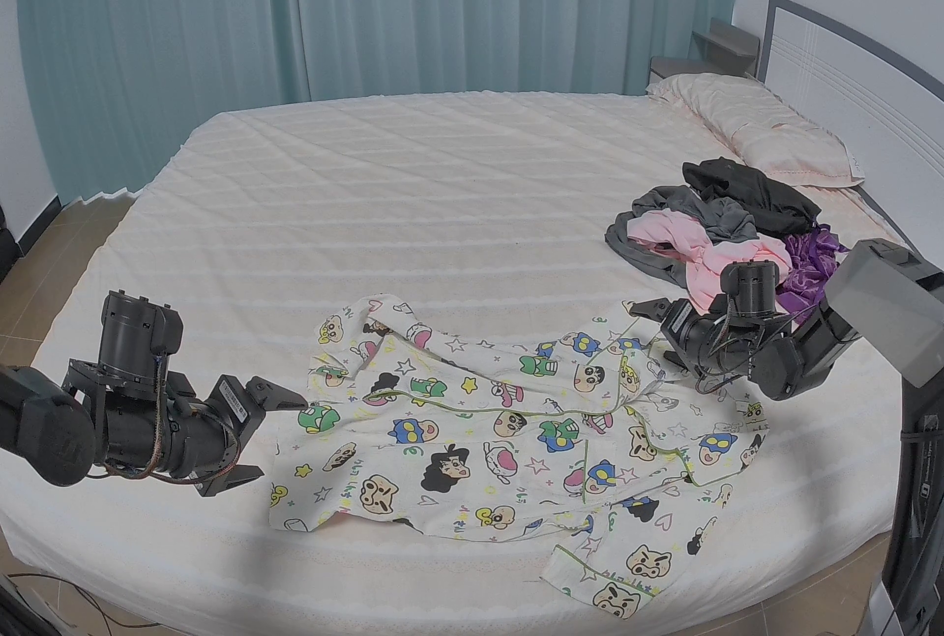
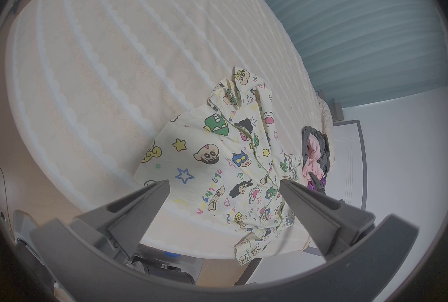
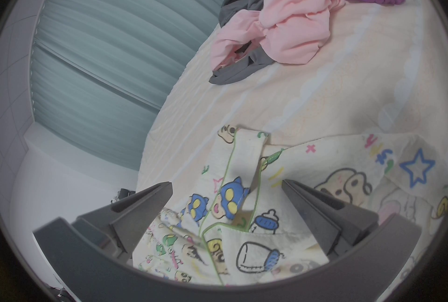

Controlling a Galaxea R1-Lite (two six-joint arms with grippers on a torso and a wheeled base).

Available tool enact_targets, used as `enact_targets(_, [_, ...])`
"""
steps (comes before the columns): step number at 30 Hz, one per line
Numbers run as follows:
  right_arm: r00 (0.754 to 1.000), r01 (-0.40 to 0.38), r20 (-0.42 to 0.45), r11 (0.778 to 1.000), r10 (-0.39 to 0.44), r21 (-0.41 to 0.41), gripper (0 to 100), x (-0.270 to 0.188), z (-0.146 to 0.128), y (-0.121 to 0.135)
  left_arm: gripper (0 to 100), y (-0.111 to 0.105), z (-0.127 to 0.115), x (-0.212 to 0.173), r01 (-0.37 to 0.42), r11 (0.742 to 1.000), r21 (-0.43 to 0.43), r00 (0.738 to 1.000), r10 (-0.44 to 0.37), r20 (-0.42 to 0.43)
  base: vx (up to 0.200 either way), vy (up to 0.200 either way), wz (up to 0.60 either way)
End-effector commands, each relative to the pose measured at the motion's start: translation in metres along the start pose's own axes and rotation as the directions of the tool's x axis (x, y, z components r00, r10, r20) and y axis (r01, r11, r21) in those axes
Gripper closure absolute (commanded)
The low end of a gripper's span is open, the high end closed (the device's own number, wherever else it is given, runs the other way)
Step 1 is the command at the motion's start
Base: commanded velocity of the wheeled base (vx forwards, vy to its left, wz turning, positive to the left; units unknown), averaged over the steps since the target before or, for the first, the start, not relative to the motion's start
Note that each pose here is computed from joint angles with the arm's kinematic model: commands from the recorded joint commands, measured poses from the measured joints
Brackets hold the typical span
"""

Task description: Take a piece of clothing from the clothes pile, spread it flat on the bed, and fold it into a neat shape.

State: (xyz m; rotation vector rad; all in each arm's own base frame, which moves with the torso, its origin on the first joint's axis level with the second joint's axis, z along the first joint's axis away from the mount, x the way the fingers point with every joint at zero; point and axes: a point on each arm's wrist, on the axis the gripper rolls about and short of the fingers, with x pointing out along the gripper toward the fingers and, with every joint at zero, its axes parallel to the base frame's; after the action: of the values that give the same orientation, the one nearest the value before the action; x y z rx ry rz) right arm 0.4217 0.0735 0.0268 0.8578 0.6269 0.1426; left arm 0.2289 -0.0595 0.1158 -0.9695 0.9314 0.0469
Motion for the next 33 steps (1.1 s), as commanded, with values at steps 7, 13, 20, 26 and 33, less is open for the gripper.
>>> enact_targets(7, [0.998,0.042,0.049,0.999,-0.042,0.003,0,0.015,0.002,-0.009,0,0.0,0.001,0.001,-0.002,1.0,-0.001,1.0,0.002,0.001,0.0,0.0,0.0])
enact_targets(13, [0.99,0.009,0.138,1.0,-0.01,0.004,0,-0.006,0.028,0.006,0,0.0,0.0,0.0,0.001,1.0,-0.001,1.0,-0.001,0.002,0.0,0.0,0.0])
enact_targets(20, [0.986,0.001,0.165,1.0,-0.002,0.006,0,-0.036,0.036,0.018,0,0.002,0.0,0.002,-0.01,1.0,-0.002,1.0,0.01,-0.006,0.0,0.0,0.0])
enact_targets(26, [0.992,0.054,0.114,0.998,-0.057,0.023,0,-0.072,0.015,0.011,0,0.017,-0.009,0.005,-0.06,0.994,0.092,0.997,0.063,-0.038,0.0,0.0,0.0])
enact_targets(33, [0.992,0.106,0.066,0.994,-0.108,0.038,0,-0.108,-0.008,0.004,0,0.028,-0.028,0.02,-0.126,0.981,0.145,0.982,0.144,-0.123,0.0,0.0,0.0])
